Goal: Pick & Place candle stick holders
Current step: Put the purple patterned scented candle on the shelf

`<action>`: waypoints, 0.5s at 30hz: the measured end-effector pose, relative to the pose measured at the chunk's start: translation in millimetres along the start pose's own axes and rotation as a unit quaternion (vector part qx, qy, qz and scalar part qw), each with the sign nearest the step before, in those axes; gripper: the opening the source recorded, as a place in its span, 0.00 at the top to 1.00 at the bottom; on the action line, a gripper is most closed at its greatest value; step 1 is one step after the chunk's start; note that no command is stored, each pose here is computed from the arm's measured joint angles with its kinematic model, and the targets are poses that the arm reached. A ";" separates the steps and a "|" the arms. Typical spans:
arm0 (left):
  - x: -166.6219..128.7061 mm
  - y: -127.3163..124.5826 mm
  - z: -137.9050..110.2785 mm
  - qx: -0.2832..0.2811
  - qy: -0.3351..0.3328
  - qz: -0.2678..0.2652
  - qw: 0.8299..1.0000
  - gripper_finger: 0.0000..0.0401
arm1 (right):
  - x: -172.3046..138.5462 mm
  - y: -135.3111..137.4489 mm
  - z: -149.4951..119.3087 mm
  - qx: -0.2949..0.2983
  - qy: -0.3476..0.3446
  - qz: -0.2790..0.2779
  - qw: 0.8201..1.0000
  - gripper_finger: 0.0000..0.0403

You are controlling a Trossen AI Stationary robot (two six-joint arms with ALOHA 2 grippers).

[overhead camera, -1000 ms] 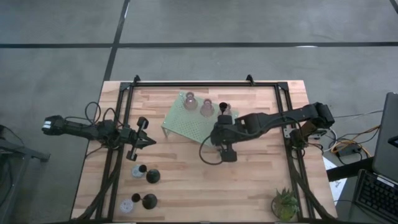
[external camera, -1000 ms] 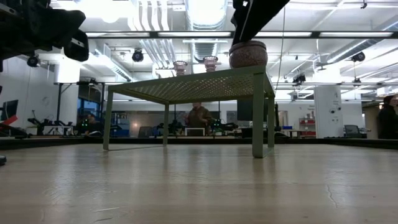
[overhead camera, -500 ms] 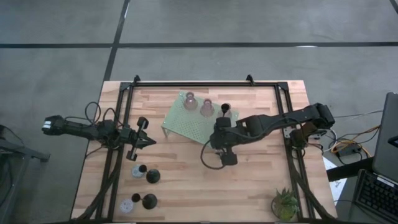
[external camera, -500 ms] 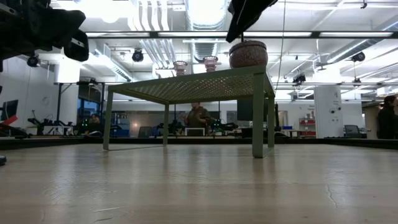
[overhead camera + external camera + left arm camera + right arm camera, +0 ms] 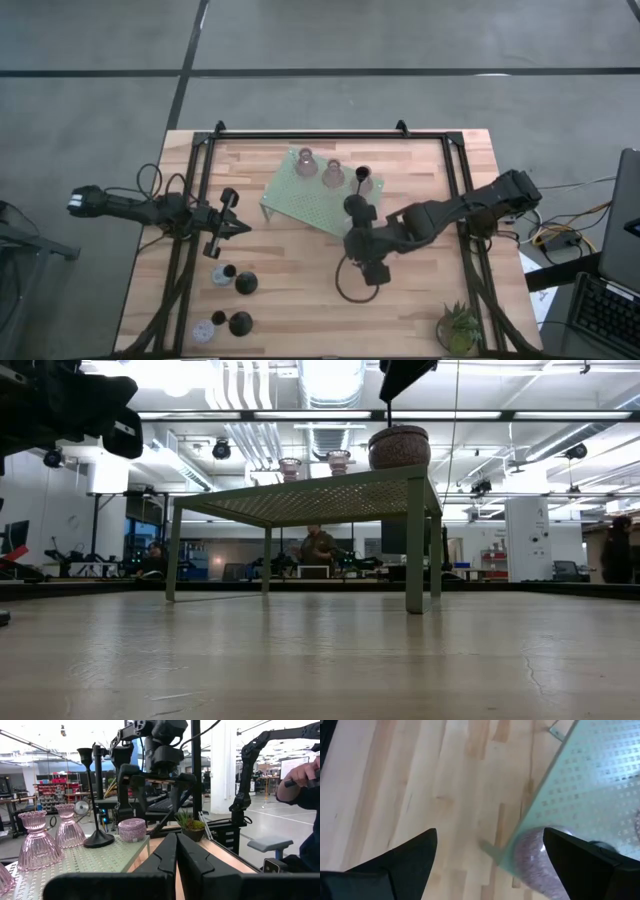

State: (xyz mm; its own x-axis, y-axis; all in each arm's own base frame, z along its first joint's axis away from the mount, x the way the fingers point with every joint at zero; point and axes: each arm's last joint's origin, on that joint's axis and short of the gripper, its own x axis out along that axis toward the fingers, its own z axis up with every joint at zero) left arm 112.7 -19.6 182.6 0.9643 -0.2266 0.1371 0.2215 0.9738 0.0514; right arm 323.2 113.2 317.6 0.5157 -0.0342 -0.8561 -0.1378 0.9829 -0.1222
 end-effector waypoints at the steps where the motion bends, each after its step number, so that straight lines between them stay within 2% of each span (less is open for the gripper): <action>1: 0.0 0.0 0.0 0.000 0.000 0.000 1.000 0.96 | -0.8 3.5 -1.2 -0.004 0.003 0.002 1.000 0.12; 7: 0.0 0.0 0.0 0.000 0.000 0.000 1.000 0.96 | 0.6 14.3 -8.1 -0.005 0.021 0.007 1.000 0.26; 15: 0.0 0.0 0.0 0.000 0.000 0.000 1.000 0.96 | 13.0 16.2 -18.6 -0.014 0.044 0.004 0.999 0.61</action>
State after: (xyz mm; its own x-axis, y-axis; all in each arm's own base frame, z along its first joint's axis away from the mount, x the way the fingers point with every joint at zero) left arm 112.7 -19.6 182.6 0.9644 -0.2263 0.1371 0.2213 0.9739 0.0514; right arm 312.0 125.3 295.2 0.4385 -0.0432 -0.8977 -0.1667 0.9776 -0.1285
